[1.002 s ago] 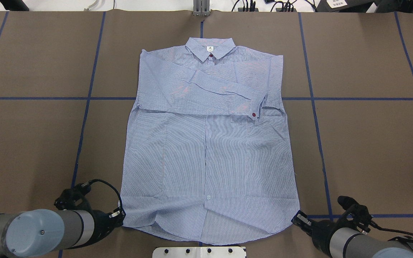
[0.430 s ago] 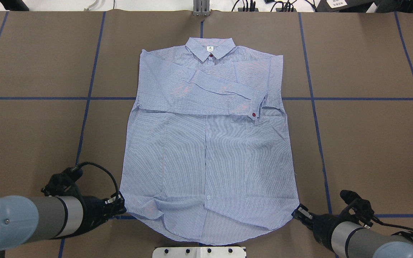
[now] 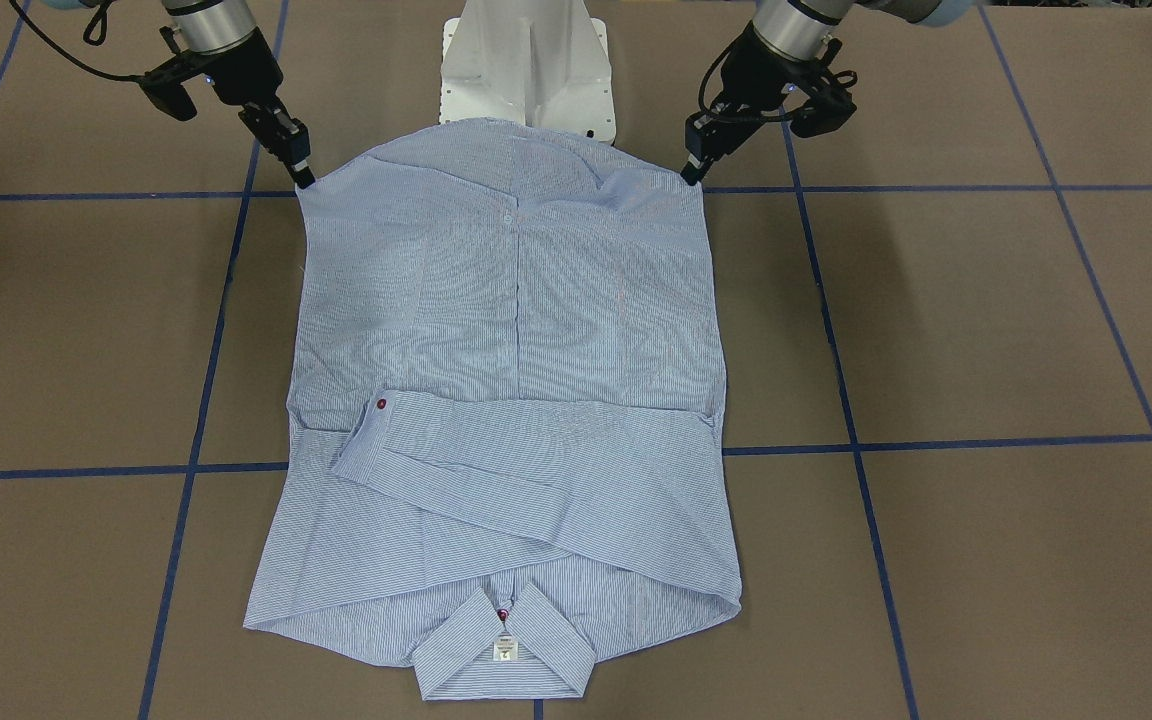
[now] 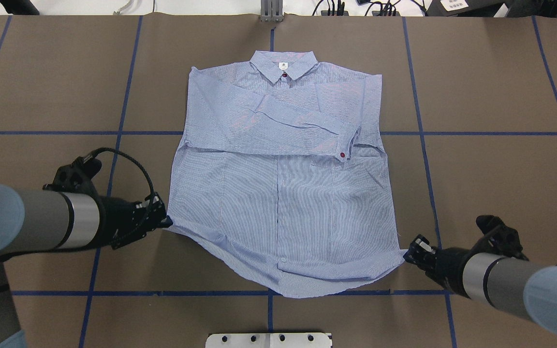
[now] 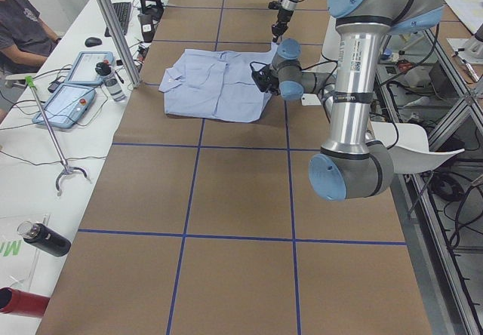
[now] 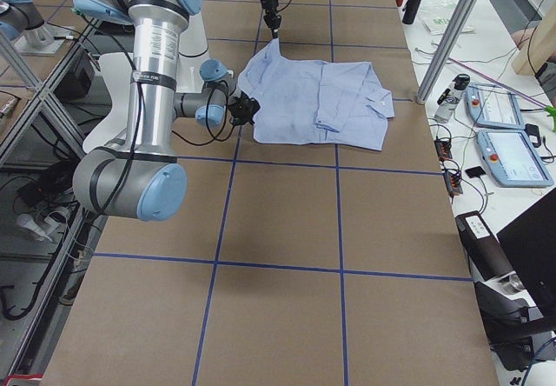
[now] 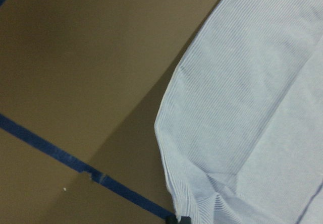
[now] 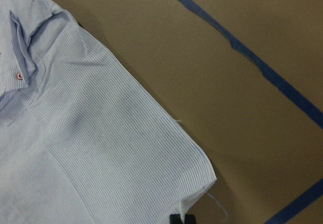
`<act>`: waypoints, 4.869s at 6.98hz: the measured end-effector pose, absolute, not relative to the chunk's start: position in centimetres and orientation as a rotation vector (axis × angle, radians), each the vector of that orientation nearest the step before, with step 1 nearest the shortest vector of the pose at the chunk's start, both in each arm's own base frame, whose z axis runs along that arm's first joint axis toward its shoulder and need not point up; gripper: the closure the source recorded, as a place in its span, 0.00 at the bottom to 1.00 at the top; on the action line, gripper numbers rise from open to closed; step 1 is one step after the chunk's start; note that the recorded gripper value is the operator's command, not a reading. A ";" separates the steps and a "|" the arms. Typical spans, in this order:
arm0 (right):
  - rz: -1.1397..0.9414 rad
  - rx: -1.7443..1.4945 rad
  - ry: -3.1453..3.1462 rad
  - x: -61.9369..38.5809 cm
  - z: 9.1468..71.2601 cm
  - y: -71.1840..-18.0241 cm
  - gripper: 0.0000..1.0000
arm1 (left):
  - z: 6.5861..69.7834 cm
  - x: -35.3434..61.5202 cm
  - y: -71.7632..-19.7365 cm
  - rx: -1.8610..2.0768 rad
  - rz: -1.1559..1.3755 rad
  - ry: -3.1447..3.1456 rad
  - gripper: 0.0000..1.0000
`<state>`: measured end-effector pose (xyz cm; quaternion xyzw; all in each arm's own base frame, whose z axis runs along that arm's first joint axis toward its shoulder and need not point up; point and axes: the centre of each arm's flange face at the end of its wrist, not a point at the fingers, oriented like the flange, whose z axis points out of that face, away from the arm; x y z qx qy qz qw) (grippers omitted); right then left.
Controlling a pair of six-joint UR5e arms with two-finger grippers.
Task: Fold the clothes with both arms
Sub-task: 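Grasp both hem corners and lift them over the shirt toward the collar, then lay the hem down at the collar and open both grippers, then move the right gripper to the folded shirt's nearest edge while the left arm withdraws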
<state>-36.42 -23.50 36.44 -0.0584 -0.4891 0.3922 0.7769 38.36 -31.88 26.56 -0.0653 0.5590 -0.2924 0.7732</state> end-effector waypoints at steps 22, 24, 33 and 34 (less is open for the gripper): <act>0.777 -0.029 -0.818 -40.6 32.7 -73.4 0.00 | 33.8 41.7 -71.1 0.207 -0.872 1.197 0.38; 0.771 -0.049 -0.888 -37.4 34.6 -68.4 0.00 | 32.8 39.0 -69.5 0.200 -0.842 1.248 0.38; 0.821 -0.098 -0.937 -44.4 40.3 -45.0 0.14 | 34.1 36.6 -66.4 0.205 -0.827 1.271 0.38; 0.816 -0.099 -0.925 -44.9 40.8 -44.7 0.61 | 34.3 36.6 -66.3 0.205 -0.827 1.269 0.38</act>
